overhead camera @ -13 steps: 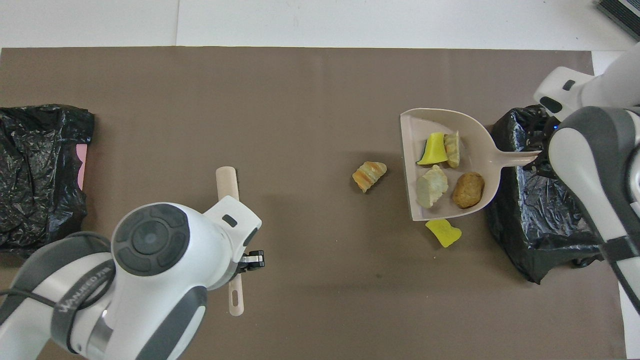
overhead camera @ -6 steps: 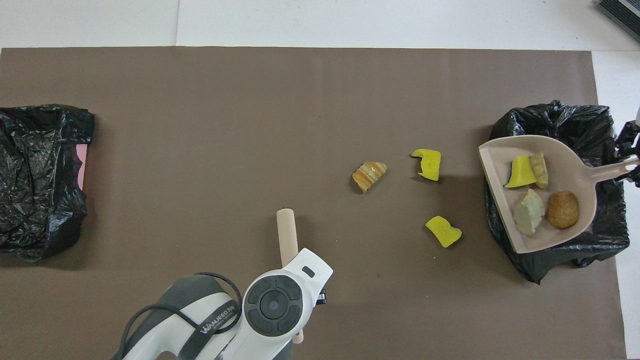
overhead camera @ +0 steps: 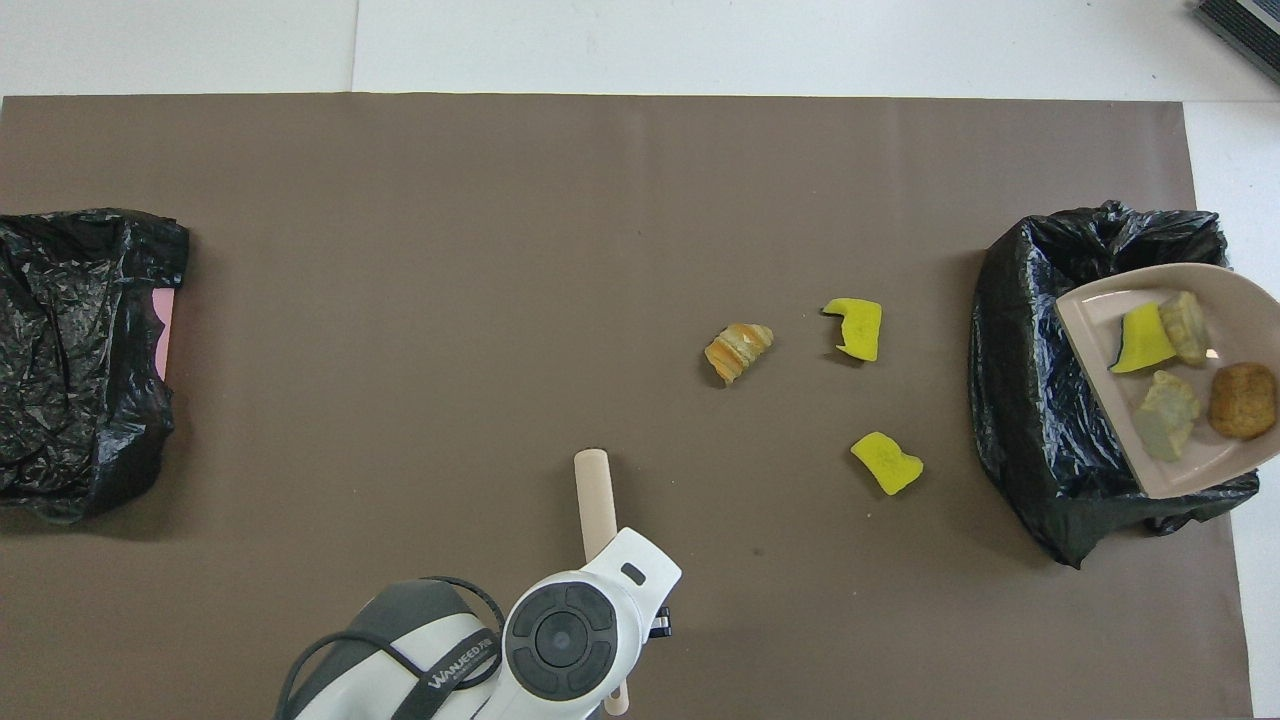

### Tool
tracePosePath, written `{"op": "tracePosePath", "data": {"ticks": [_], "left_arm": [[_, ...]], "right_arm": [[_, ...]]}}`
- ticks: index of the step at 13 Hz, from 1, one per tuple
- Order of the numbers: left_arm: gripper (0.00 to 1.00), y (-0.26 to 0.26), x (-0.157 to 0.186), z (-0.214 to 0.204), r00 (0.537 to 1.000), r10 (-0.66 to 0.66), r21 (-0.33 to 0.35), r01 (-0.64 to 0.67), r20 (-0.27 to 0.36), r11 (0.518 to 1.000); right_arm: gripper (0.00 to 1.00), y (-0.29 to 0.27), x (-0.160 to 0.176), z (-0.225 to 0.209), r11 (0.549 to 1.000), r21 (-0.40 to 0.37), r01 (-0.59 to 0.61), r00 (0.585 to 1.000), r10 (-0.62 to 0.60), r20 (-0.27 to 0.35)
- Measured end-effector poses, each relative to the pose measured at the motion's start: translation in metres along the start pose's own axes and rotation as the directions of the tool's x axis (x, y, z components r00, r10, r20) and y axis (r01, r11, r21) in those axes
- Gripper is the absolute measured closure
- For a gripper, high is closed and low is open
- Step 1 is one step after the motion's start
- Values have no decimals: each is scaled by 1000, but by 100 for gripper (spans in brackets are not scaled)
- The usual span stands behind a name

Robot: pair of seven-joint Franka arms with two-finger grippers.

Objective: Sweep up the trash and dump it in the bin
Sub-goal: 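Tilt the dustpan over the bin with the right gripper to dump trash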

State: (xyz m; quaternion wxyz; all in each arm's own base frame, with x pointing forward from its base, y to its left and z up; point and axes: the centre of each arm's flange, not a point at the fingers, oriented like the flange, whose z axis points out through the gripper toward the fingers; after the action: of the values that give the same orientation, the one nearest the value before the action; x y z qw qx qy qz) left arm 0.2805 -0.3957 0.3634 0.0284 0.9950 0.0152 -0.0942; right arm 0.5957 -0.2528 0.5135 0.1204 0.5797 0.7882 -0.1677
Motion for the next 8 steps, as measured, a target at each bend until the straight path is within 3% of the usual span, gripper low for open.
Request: {"op": "tracePosePath", "data": {"ticks": [4, 8], "left_arm": [[74, 8, -12, 7, 1000, 26, -6, -26, -8, 1000], [74, 10, -13, 14, 1000, 8, -13, -8, -12, 1000]], "right_arm": [[69, 4, 1, -3, 999, 40, 2, 992, -8, 130], [69, 11, 44, -25, 994, 28, -108, 960, 97, 262]]}}
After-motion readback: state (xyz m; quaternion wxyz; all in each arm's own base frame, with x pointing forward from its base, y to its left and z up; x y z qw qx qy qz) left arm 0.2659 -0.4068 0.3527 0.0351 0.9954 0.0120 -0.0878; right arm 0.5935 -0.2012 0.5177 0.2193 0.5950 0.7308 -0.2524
